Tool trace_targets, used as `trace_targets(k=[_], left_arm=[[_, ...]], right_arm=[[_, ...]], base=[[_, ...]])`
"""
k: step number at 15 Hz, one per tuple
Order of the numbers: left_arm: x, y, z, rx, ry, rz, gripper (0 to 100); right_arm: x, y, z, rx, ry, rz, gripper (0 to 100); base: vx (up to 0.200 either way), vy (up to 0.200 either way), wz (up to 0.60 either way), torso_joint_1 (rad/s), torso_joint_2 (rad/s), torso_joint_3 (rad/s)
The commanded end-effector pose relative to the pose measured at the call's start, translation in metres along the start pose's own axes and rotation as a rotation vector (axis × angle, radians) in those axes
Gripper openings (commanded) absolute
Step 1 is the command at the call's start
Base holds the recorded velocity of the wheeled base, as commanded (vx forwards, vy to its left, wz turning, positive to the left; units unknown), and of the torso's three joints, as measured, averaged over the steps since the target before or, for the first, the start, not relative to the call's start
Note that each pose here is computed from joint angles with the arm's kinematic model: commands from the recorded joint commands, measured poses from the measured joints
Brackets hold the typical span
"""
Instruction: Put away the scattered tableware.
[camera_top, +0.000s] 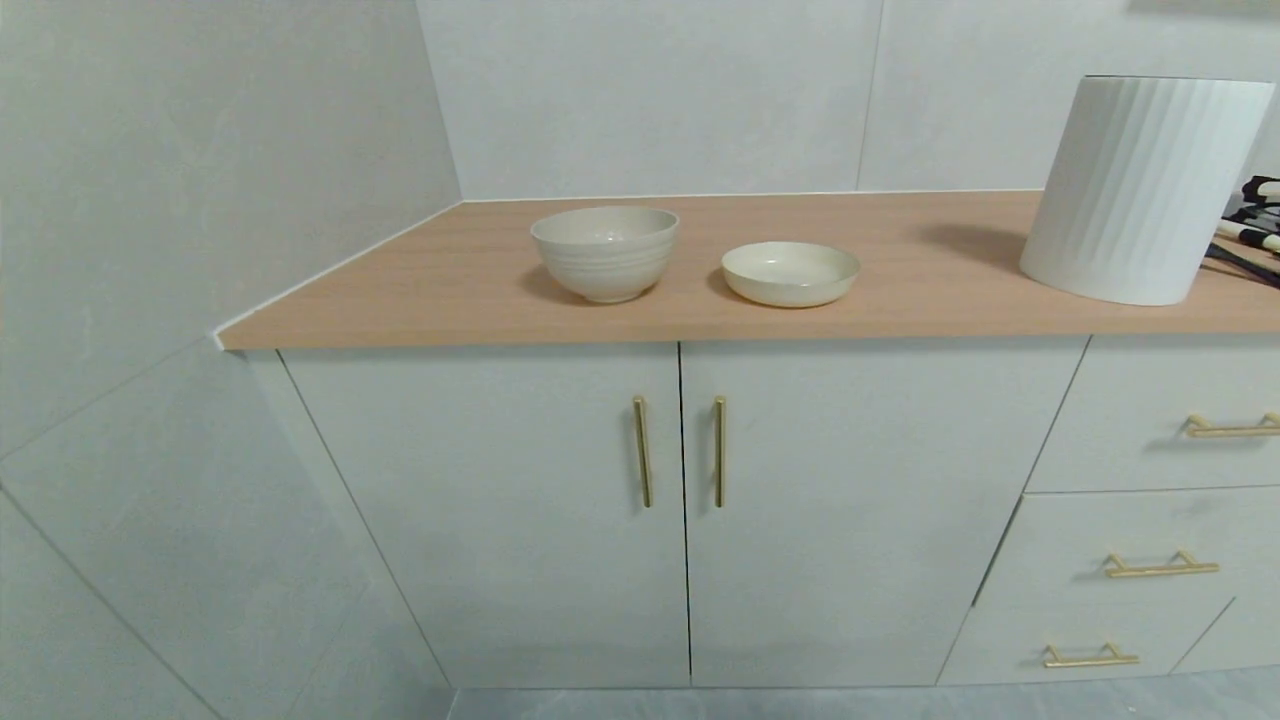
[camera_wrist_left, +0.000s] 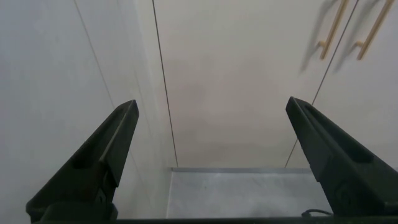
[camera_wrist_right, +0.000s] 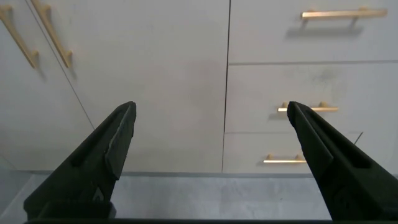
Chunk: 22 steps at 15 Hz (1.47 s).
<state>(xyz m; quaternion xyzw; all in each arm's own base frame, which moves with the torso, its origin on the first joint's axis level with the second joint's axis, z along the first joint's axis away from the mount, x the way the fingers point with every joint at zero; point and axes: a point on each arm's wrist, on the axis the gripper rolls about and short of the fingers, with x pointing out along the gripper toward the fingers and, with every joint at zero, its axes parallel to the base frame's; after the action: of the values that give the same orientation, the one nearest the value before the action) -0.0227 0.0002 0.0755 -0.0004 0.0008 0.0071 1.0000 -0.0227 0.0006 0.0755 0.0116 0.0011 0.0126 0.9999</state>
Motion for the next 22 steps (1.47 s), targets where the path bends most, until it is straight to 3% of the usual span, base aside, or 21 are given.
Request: trace_targets(k=[1, 22], left_arm=[[0.0000, 0.0000, 0.0000, 0.001, 0.000, 0.001, 100], [0.0000, 0.0000, 0.0000, 0.001, 0.000, 0.001, 100]], right_arm=[[0.0000, 0.0000, 0.0000, 0.000, 0.000, 0.001, 100], [0.0000, 0.0000, 0.0000, 0.000, 0.000, 0.001, 100]], base=[[0.000, 0.000, 0.00, -0.090, 0.44, 0.349], [0.000, 0.000, 0.06, -0.005, 0.03, 0.023]])
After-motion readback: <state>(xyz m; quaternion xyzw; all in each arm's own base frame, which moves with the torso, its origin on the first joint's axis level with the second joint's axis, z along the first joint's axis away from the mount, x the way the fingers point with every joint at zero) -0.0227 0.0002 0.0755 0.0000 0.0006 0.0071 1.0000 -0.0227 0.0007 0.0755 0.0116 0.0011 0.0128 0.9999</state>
